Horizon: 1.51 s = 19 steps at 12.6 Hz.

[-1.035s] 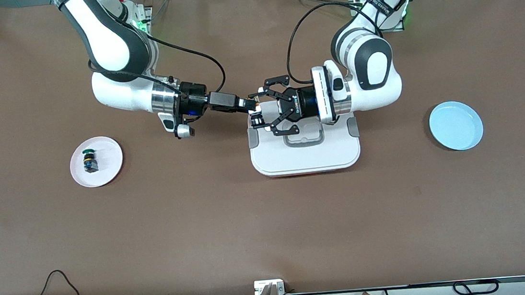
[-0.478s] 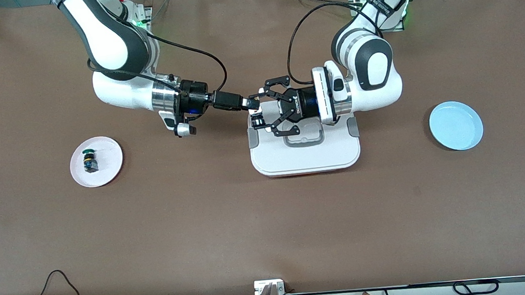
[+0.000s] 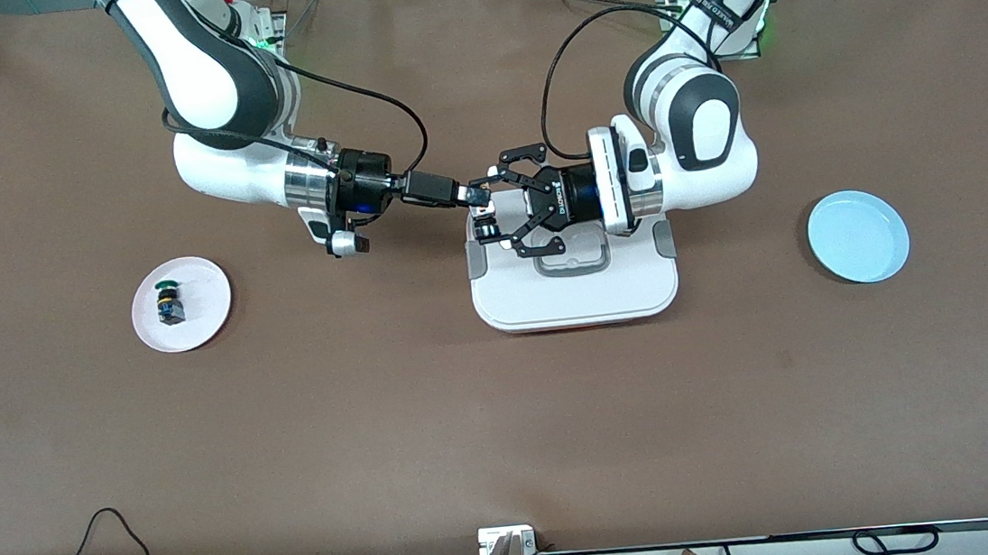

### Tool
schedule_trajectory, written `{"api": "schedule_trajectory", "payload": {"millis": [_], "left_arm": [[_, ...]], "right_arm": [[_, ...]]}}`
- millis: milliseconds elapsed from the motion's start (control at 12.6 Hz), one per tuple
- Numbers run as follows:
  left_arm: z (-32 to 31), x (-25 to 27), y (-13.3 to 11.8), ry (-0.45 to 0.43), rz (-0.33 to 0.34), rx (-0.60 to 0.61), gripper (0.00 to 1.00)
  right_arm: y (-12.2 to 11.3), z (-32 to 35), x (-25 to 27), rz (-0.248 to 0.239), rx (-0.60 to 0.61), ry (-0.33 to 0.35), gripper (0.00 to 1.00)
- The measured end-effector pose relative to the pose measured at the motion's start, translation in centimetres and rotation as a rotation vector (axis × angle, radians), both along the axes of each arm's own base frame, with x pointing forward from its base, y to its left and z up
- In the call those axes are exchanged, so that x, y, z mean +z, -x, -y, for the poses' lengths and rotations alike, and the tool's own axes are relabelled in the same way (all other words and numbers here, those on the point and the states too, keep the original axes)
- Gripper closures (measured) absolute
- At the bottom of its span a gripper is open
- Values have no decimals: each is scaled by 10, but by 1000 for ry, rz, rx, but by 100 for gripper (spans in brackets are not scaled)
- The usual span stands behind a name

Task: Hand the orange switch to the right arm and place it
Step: 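Carry the switch with the right gripper while the left gripper withdraws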

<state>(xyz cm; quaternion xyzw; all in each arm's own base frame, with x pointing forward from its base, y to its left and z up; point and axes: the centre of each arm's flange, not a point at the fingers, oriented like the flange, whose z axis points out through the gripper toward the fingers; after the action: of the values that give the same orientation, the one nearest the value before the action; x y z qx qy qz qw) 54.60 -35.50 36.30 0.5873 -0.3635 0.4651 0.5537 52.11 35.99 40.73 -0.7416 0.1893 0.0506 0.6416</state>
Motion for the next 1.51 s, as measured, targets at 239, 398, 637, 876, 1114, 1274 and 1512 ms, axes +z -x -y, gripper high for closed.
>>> {"api": "schedule_trajectory", "payload": {"millis": [239, 398, 637, 876, 1114, 1274, 1512], "left_arm": [[0, 1, 0, 4, -12, -1, 21], [0, 3, -2, 7, -14, 0, 1], [-1, 4, -3, 8, -15, 3, 0], [-3, 4, -4, 14, -51, 4, 0], [-7, 0, -4, -19, -151, -35, 0], [-23, -4, -12, -99, -220, -81, 0], [-52, -8, -23, -209, -288, -120, 0]], "right_arm": [[1, -1, 1, -1, -1, 0, 59], [1, 0, 7, -3, -1, 4, 59], [-1, 7, 25, -4, 7, 34, 59], [-10, 26, 40, 40, 33, 123, 59], [-23, 64, 56, 110, 125, 278, 59], [-31, 102, 61, 169, 215, 426, 59], [-39, 159, 56, 235, 342, 712, 59]]}}
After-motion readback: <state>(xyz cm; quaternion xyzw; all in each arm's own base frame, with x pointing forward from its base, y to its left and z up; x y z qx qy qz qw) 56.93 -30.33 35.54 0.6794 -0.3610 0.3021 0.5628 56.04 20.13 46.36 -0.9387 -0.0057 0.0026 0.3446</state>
